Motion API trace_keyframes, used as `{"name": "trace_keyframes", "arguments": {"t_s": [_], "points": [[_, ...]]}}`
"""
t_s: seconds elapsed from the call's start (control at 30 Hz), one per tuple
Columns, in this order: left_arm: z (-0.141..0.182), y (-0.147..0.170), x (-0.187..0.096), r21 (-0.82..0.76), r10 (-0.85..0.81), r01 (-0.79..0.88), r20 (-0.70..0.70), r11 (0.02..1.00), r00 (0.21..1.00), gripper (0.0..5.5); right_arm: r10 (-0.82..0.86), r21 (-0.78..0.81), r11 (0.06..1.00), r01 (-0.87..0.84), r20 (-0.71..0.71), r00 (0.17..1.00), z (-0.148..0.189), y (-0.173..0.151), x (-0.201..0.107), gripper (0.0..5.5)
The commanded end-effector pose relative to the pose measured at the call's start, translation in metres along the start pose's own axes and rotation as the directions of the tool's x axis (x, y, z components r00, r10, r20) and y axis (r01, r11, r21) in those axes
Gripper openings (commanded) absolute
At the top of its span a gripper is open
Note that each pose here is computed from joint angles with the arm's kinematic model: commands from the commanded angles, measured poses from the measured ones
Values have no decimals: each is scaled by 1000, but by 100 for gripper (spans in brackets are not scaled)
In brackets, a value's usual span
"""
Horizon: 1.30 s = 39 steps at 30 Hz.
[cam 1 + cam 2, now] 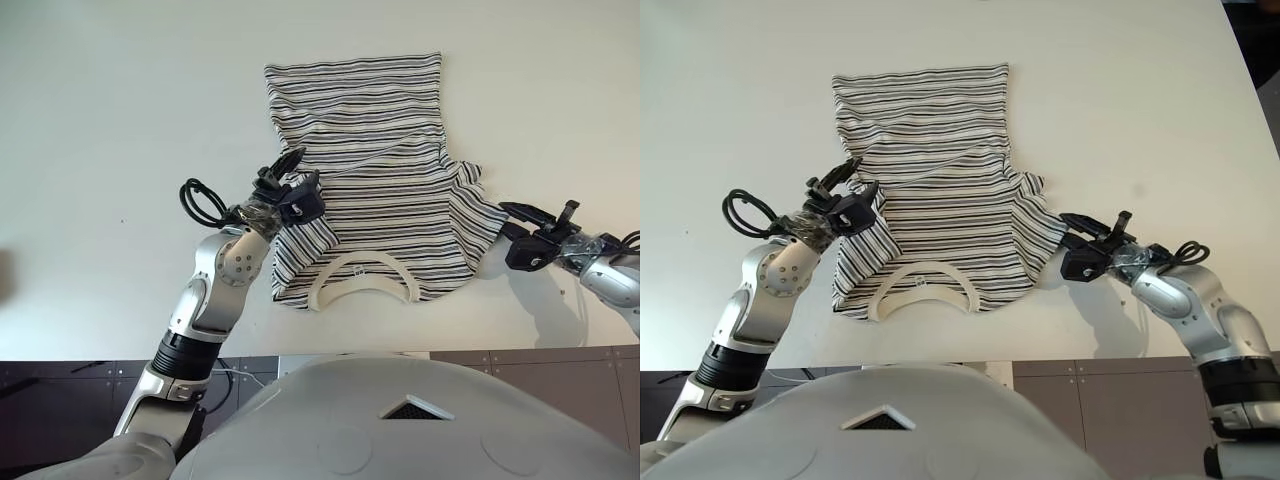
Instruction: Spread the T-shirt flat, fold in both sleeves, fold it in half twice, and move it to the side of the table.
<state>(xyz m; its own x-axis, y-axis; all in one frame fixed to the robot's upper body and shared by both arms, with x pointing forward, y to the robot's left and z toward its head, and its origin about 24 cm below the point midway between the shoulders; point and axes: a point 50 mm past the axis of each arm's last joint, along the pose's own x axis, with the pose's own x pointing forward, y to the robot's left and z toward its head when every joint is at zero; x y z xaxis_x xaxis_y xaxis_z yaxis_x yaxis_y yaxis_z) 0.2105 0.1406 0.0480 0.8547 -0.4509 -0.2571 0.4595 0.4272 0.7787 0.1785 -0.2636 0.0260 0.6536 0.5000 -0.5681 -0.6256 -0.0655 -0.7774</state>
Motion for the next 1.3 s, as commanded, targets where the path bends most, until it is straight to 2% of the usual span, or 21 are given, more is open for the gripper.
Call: {"name": "trace_keyframes", "arguments": {"t_s": [0.03, 0.17, 0.33, 0.63, 0.9, 1.13, 1.3], "points": [[2, 3, -5, -15, 25, -25, -33, 1000, 999, 208, 118, 5, 993, -118, -63, 991, -5, 15, 0, 76], [5, -1, -7, -50, 51, -54, -60, 997, 997, 208, 102, -13, 995, -103, -67, 993, -9, 0, -3, 12], [5, -7, -10, -81, 75, -83, -100, 993, 992, 208, 32, -59, 998, -34, -29, 999, -7, -21, -8, 12], [3, -6, -12, -85, 90, -102, -127, 991, 988, 208, -78, -94, 991, 92, 138, 987, 21, -54, -9, 12], [-2, 0, -9, -49, 52, -57, -106, 997, 993, 208, -134, 8, 991, 137, 264, 955, 59, -42, 17, 12], [-13, 13, -7, -1, 11, -11, -85, 1000, 996, 208, -87, 110, 992, 56, 290, 953, 84, -9, 41, 12], [-22, 23, -6, 46, -11, 15, -79, 999, 997, 208, -124, 144, 986, 87, 273, 954, 90, -9, 49, 12]]}}
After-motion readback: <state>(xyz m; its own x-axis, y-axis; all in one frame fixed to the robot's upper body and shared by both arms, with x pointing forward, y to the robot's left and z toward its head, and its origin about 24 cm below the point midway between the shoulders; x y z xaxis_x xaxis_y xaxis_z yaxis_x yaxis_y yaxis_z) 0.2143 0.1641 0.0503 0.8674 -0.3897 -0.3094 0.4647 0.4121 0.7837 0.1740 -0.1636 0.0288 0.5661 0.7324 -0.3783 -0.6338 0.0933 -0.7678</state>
